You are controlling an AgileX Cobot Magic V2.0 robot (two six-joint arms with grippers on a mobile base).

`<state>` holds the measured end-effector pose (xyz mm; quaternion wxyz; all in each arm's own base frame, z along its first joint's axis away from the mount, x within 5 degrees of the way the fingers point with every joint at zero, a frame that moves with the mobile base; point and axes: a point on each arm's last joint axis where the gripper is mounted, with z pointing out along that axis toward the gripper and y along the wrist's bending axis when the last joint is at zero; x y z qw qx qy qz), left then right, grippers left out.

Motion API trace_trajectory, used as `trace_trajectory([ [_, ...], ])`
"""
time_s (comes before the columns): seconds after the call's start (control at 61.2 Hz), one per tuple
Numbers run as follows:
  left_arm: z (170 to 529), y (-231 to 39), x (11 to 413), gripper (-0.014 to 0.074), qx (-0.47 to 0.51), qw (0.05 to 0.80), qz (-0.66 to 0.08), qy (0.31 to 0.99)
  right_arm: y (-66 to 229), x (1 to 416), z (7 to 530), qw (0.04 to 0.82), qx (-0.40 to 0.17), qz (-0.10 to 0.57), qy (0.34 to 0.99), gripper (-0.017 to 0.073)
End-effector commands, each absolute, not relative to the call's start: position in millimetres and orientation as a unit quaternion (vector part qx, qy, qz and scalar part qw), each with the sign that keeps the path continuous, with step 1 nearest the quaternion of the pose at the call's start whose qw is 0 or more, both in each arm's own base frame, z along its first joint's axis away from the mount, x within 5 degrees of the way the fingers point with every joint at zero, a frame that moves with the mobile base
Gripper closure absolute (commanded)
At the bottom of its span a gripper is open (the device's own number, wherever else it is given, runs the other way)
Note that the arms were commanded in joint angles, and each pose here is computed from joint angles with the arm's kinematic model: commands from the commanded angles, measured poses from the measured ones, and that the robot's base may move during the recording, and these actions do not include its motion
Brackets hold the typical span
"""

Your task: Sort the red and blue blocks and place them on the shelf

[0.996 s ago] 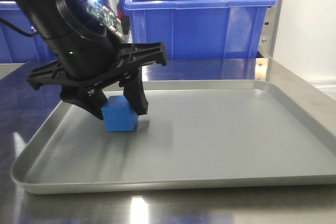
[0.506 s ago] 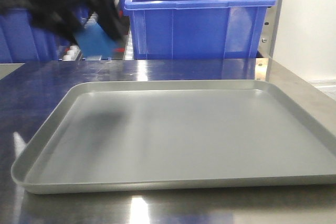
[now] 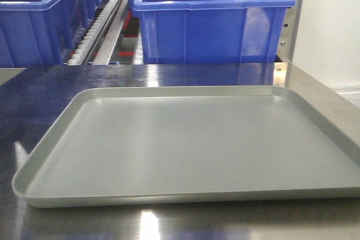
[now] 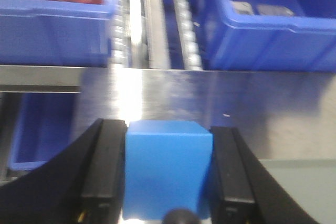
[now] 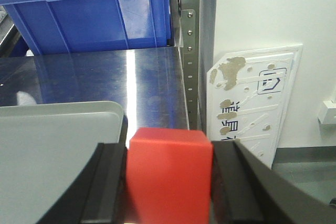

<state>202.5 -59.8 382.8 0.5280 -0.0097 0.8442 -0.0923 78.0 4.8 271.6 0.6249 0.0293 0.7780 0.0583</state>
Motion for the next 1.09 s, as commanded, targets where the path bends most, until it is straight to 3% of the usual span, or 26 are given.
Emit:
trace_trajectory([
  [0.0,397,-44,184,0.0472,-0.023,0.578,-0.095,0.810,3,79,289,0.666,0.030,0.052,0.743,0.0510],
  [0.261,359,-15,144,0.0472,-0.063,0.593,-0.070,0.800,3,79,289,0.666,0.030,0.052,0.743,0.0510],
  [0.539,314,-10,117,0.0472,-0.066,0.589,-0.076,0.802,3,79,289,0.666,0.030,0.052,0.743,0.0510],
  [1.078,306,-8,112,0.0472,-0.063,0.584,-0.068,0.806,3,79,289,0.666,0.030,0.052,0.743,0.0510],
])
